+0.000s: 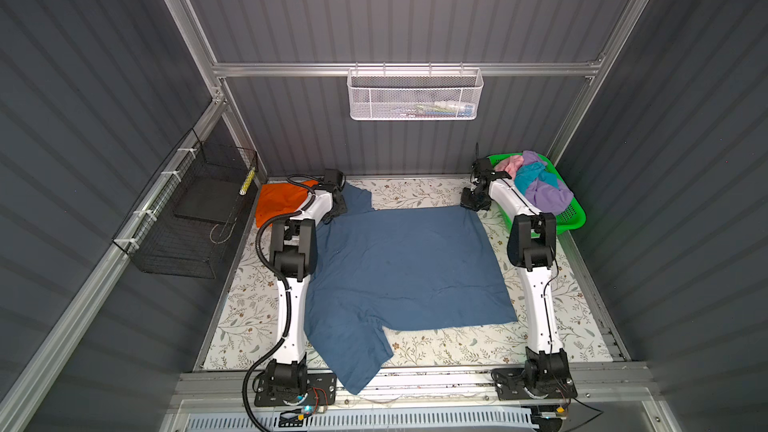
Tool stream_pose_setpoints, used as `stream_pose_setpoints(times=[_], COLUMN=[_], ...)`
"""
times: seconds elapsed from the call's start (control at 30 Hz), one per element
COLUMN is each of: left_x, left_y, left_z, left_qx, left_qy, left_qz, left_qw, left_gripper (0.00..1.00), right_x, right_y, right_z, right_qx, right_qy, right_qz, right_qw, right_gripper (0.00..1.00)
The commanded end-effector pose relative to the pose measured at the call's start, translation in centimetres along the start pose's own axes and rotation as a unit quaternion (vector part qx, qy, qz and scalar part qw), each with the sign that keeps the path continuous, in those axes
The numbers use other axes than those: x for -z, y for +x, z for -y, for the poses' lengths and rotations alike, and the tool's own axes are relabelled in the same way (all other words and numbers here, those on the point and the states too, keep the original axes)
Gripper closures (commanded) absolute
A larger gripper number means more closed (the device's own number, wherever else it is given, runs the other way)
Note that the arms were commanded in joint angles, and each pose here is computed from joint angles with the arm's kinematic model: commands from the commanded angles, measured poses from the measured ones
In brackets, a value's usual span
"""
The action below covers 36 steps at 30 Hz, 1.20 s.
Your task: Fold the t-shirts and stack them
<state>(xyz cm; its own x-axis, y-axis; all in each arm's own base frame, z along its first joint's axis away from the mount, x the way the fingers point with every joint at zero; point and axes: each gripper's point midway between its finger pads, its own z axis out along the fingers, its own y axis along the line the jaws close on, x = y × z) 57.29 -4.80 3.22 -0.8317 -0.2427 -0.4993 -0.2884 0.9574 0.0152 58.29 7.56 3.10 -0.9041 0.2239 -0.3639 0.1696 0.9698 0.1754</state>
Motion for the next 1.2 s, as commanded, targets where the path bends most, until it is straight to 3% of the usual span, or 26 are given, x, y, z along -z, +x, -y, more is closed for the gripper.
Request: stream_pose_setpoints(times=[0.0, 0.27, 0.53, 0.87, 1.03, 1.17], left_x=[1.7, 4.8, 7.8, 9.0, 8.1, 7.6], left_y=[-0.5, -1.5, -1.0, 4.1, 7.9, 9.0], left_z=[-1.8, -2.2, -4.2, -6.4, -7.4, -7.5], left_qx=[-0.017, -0.013, -0.020, -0.010, -0.016, -0.014], left_qy=[-0.027, -0.025, -0.050, -0.064, -0.075, -0.077], left_qz=[-0.006, 0.012, 0.025, -0.012, -0.046, -0.051], left_qw=[0.999, 1.000, 0.998, 0.998, 0.996, 0.996], left_gripper=[1.00, 1.00, 1.00, 1.00, 1.00, 1.00], right_x=[4.3, 8.3, 9.4, 10.0, 10.0, 9.3], right_y=[-2.3, -2.4, -0.5, 3.0, 4.8, 6.0], right_z=[0.1, 0.0, 1.2, 2.3, 3.0, 3.5], right_qx=[0.009, 0.008, 0.002, -0.017, -0.021, -0.020], right_qy=[0.010, -0.001, 0.012, 0.013, 0.018, 0.023], right_qz=[0.052, 0.097, 0.102, 0.091, 0.085, 0.072], right_qw=[0.999, 0.995, 0.995, 0.996, 0.996, 0.997], right_gripper=[1.00, 1.00, 1.00, 1.00, 1.00, 1.00])
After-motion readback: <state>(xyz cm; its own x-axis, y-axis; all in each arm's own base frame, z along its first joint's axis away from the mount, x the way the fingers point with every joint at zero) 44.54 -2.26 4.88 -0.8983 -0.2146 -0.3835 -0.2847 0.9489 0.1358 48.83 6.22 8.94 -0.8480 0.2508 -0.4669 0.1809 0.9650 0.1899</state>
